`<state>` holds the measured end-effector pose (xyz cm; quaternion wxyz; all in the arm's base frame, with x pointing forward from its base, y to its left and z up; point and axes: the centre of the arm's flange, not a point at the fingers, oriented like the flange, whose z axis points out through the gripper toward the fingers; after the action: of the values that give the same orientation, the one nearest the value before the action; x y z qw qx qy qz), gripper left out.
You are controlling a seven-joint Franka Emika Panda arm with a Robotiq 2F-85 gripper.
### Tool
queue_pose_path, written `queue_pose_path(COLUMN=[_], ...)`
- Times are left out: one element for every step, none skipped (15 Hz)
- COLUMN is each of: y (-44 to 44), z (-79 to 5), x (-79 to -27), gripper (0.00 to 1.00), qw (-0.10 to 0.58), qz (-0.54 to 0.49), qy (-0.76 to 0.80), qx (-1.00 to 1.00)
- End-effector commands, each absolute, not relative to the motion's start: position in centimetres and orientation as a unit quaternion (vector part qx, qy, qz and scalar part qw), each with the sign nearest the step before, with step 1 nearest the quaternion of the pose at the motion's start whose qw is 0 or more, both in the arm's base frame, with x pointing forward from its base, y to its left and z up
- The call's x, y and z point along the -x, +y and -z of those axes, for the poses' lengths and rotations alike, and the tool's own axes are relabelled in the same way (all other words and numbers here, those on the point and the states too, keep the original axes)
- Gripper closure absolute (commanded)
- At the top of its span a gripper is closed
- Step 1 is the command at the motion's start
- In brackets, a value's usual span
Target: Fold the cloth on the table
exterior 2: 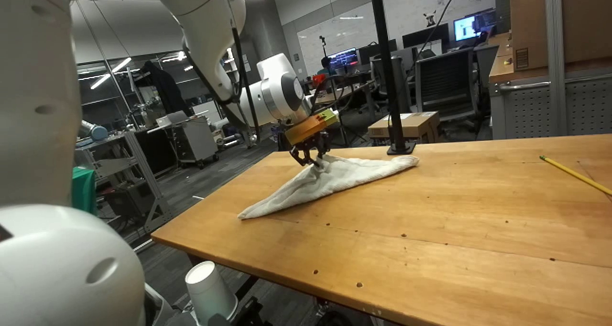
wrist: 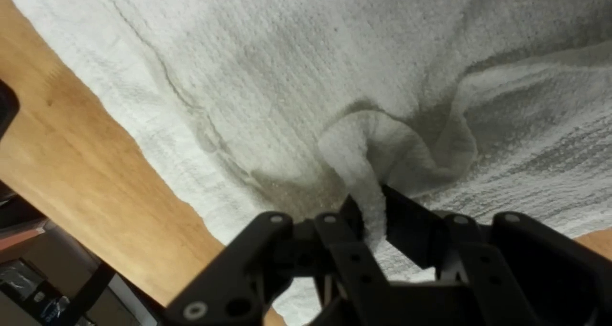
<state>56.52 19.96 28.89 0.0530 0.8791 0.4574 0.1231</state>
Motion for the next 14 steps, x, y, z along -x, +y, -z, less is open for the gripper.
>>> queue_pose_path(y=[21.2, 21.4, 21.5, 21.6, 21.7, 21.7, 21.6, 21.6, 21.6, 21.6, 21.7, 21.7, 21.8, 22.0], z=[-30.2, -30.6, -31.0, -31.4, -31.7, -32.0, -32.2, -32.3, -32.2, -32.1, -31.9, -31.7, -31.4, -30.9], x=[-58.4, -58.7, -58.9, -59.1, -59.3, -59.4, -59.5, -59.6, -59.6, -59.6, -59.6, -59.5, -59.4, -59.3], gripper=[0.94, 0.94, 0.94, 0.94, 0.94, 0.94, 0.94, 0.94, 0.94, 0.94, 0.94, 0.94, 0.94, 0.94], qw=[0.06, 0.06, 0.061, 0.062, 0.063, 0.064, 0.064, 0.066, 0.066, 0.066, 0.066, 0.065, 0.064, 0.063], qz=[-0.151, -0.156, -0.16, -0.165, -0.168, -0.172, -0.174, -0.175, -0.176, -0.174, -0.173, -0.171, -0.168, -0.166], qy=[0.464, 0.464, 0.464, 0.465, 0.465, 0.465, 0.465, 0.465, 0.465, 0.465, 0.465, 0.466, 0.467, 0.468], qx=[-0.871, -0.87, -0.869, -0.868, -0.867, -0.866, -0.866, -0.865, -0.865, -0.865, -0.866, -0.866, -0.866, -0.866])
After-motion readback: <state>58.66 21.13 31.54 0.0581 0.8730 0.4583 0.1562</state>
